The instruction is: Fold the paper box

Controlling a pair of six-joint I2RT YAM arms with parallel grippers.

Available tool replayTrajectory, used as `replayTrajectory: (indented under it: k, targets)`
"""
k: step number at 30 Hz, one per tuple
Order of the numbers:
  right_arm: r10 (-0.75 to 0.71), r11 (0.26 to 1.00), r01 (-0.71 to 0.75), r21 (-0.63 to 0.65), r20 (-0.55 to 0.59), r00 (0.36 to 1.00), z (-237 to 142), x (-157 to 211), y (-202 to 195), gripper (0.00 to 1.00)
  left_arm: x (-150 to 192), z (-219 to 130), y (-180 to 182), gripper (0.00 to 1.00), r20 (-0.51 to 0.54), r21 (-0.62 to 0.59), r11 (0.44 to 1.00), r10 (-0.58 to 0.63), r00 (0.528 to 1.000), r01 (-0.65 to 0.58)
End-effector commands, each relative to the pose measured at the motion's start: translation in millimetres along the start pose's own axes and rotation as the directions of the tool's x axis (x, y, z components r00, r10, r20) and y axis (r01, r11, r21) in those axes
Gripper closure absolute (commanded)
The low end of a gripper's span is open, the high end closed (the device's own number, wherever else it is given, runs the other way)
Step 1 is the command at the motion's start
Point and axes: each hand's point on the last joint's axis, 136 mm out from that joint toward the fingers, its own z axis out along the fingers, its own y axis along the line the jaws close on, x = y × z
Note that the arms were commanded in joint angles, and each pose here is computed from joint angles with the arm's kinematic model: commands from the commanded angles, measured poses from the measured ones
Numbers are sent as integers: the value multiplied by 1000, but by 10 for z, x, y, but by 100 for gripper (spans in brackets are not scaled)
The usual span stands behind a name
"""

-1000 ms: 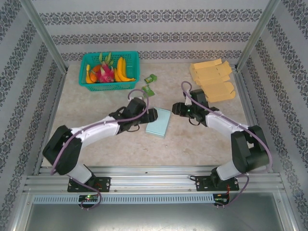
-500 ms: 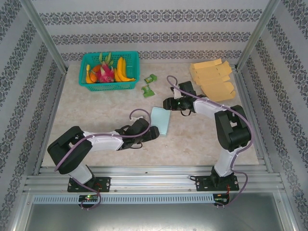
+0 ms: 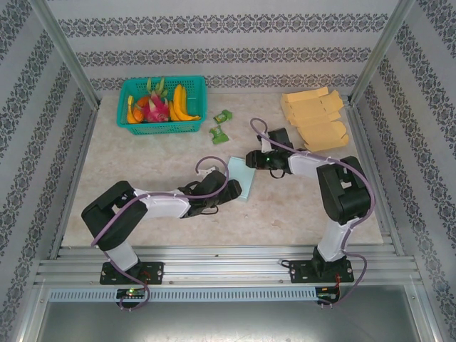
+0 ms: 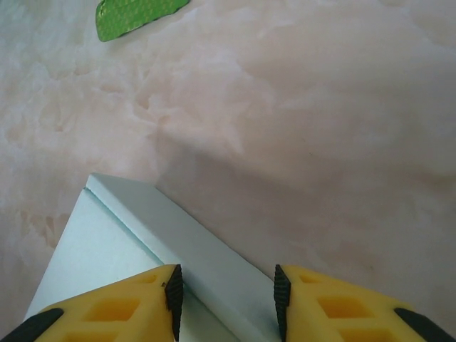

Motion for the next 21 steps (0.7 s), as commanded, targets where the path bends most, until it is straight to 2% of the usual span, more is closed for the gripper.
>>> replayTrajectory:
  k: [1,5,13,21]
  targets:
    - [102,995,-100,21,-74,992,-33,389,-102,61,-373,7,-297,17,89,67,997,-42,995,37]
    - [168,986,-168,-4,-53,984,-108,504,-117,61,-601,64,-258,17,111,41,997,-62,992,58]
    - [163,981,-171,-97,-81,983,-79,707,158,61,-925,107,-189,17,131,20,996,-88,987,86]
    - [87,984,-89,-152,-19,996,41,595,780,60,-1445,59,294,17,164,-71,991,-101,981,114]
